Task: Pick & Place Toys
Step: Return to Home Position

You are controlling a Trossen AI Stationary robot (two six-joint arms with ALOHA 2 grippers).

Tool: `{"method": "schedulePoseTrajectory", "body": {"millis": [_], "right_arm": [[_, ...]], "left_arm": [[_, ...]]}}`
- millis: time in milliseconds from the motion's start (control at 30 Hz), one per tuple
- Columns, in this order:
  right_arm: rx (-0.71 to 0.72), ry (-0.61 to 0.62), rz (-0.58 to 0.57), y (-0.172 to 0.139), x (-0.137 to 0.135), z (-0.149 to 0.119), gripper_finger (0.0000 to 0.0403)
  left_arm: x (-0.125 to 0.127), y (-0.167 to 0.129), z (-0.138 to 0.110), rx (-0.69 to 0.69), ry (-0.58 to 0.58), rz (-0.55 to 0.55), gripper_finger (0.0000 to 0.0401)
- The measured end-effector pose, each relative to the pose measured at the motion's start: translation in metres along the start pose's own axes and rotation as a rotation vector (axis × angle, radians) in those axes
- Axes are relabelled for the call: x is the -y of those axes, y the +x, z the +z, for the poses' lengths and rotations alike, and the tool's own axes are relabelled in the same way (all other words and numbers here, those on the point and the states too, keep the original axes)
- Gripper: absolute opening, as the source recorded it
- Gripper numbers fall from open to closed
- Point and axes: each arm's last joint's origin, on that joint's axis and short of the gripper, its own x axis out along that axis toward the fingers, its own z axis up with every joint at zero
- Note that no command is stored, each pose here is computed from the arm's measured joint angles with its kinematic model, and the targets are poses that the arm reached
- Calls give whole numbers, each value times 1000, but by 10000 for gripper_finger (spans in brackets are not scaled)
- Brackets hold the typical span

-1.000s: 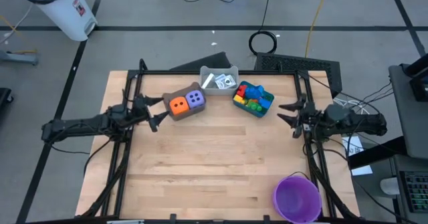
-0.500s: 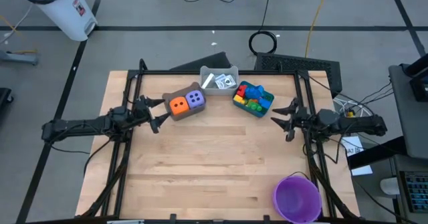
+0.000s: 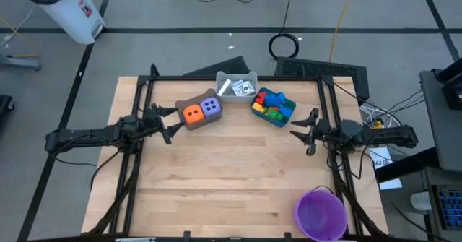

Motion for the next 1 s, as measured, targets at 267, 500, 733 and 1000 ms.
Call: {"method": "schedulePoseTrajectory", "body": {"millis": [267,500,733,1000], "right_arm": [[-1,22,53,0,-2,-1,169],[1,-67,25,0,-1,-1,169],[10,-82,22,0,-1,0,169],[14,-81,22,0,-1,1,169]], "left_arm": [[0,0,-2,-25,3,4,372],[0,0,-1,-14,4,2,372],[0,0,-1,-14,4,2,372],[0,0,-1,-13,4,2,372]]}}
